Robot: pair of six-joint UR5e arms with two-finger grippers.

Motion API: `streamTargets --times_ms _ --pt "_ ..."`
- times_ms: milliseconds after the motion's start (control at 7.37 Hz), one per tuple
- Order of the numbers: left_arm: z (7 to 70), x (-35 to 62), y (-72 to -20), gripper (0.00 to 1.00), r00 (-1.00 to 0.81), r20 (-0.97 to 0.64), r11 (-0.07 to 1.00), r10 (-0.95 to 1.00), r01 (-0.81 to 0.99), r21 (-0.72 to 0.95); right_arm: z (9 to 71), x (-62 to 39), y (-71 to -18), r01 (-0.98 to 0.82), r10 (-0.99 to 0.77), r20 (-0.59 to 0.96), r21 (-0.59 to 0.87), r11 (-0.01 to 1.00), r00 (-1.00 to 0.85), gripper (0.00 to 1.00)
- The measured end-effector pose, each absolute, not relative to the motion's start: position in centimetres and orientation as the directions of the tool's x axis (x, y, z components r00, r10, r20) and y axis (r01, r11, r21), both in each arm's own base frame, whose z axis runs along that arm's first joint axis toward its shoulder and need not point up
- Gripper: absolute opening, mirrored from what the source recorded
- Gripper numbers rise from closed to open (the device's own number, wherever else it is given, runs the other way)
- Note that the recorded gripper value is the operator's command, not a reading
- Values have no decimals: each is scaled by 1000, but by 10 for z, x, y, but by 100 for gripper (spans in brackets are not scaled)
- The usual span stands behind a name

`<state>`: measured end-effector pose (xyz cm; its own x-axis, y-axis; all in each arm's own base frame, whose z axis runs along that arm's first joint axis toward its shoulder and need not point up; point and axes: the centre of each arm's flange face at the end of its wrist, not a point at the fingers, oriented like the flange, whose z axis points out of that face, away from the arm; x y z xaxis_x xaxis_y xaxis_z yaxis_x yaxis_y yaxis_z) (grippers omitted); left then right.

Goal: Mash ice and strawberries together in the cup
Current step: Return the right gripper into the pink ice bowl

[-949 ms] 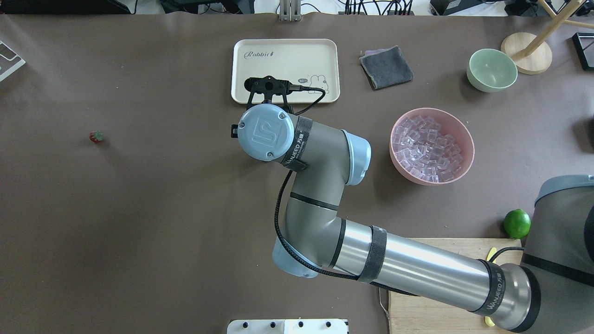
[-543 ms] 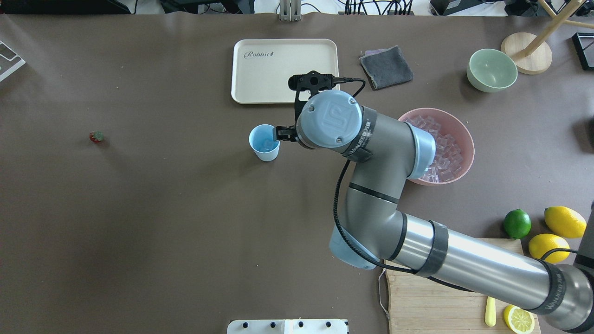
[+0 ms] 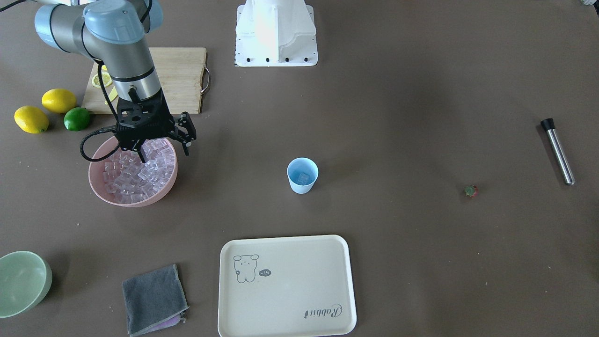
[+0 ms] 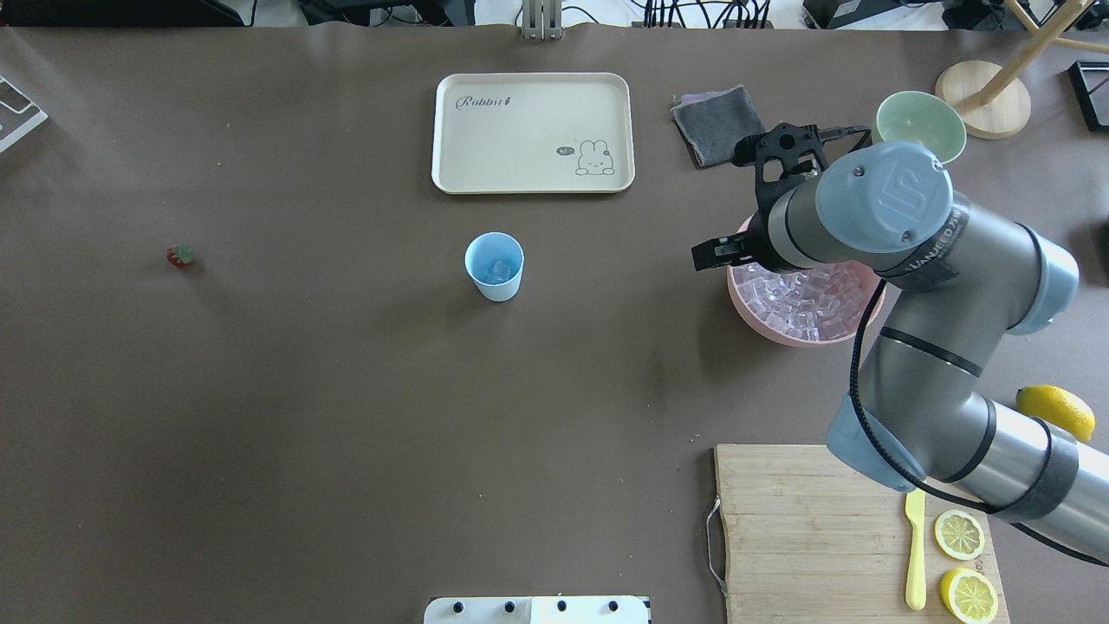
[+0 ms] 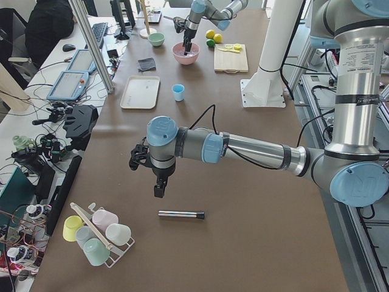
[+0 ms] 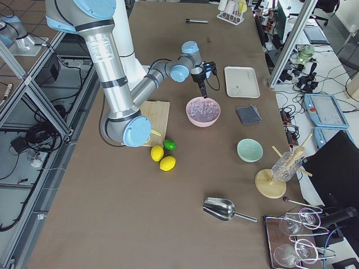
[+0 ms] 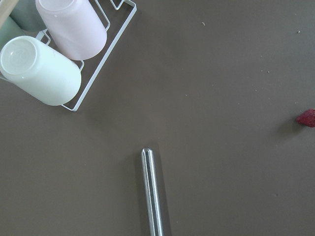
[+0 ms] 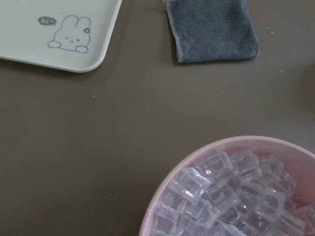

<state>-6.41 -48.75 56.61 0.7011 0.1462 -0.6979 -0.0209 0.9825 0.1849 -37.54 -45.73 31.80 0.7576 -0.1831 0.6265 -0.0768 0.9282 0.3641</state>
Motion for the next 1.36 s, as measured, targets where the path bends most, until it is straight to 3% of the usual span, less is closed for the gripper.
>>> streamTargets --times_ms 271,407,543,1356 --pt "565 -64 -487 99 701 -698 982 148 -21 187 361 -354 -453 -29 -196 571 360 932 797 89" --pt "564 -64 -487 99 701 -697 982 149 -20 189 373 -350 -451 -13 -199 552 357 934 810 75" --pt "563 -64 -487 99 701 -697 982 149 -20 190 379 -350 -451 -3 -204 540 356 934 816 72" --pt "560 -64 -487 99 701 -697 981 152 -19 195 378 -373 -485 -133 -53 552 292 947 832 73"
